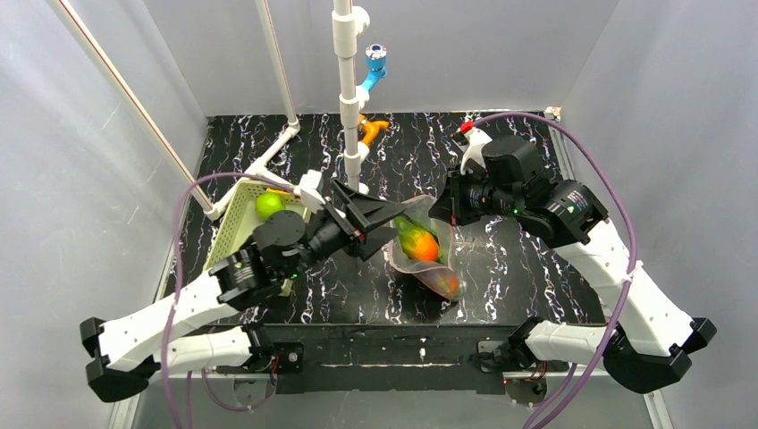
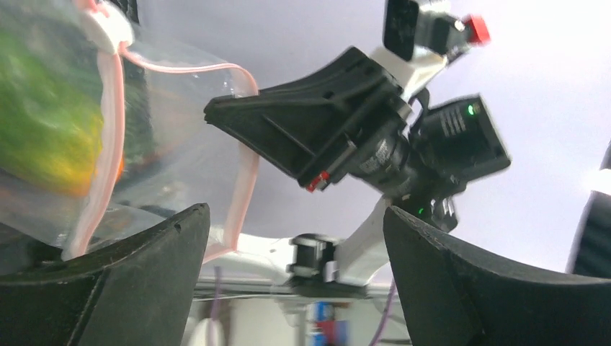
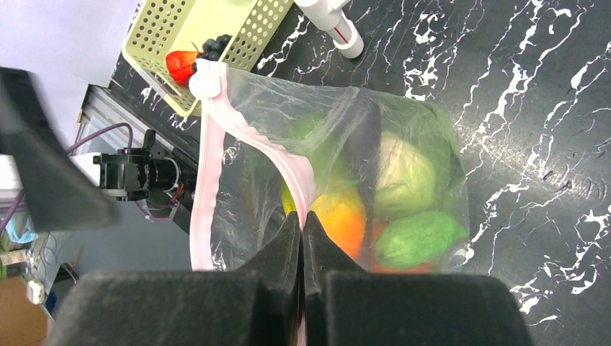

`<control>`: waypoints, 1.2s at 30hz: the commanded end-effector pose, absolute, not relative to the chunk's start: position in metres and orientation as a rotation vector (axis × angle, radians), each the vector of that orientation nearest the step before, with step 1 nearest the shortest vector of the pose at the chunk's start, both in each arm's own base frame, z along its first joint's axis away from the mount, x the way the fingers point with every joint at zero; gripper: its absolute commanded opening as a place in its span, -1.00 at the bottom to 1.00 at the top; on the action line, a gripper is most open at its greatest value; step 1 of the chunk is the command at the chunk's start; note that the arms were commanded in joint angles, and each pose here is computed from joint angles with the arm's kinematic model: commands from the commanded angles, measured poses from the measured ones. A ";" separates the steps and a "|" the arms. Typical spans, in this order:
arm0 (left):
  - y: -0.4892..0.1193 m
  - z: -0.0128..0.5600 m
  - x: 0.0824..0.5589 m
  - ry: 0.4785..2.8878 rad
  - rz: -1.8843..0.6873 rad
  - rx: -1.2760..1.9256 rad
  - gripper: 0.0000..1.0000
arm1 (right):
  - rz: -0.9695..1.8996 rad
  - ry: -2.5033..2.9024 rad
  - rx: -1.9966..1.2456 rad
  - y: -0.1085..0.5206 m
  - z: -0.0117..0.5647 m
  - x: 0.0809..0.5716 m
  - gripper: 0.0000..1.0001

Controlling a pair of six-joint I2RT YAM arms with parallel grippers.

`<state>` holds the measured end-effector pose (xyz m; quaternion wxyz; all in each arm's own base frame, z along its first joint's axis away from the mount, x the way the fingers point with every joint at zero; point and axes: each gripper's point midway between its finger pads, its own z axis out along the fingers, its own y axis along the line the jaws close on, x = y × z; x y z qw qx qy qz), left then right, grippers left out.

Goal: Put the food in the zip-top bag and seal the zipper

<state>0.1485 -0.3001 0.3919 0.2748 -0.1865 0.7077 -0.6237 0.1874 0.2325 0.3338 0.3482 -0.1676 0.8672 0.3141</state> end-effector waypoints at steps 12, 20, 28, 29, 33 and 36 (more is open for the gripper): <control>-0.052 0.296 0.144 2.174 -0.094 -0.234 0.85 | 0.859 2.090 -0.432 0.230 0.366 0.188 -0.97; -0.044 0.250 0.168 2.289 0.192 -0.179 0.96 | 0.871 2.103 -0.443 0.230 0.364 0.184 -0.97; 0.025 0.183 0.198 2.444 0.393 -0.646 0.96 | 0.878 2.097 -0.437 0.225 0.369 0.178 -0.97; 0.027 0.172 0.199 2.473 0.367 -0.722 0.96 | 0.882 2.097 -0.438 0.225 0.369 0.178 -0.97; 0.036 0.132 0.193 2.485 0.248 -1.101 0.96 | 0.884 2.090 -0.436 0.224 0.371 0.177 -0.97; 0.040 0.114 0.186 2.452 0.228 -1.299 0.97 | 0.879 2.088 -0.433 0.223 0.371 0.177 -0.97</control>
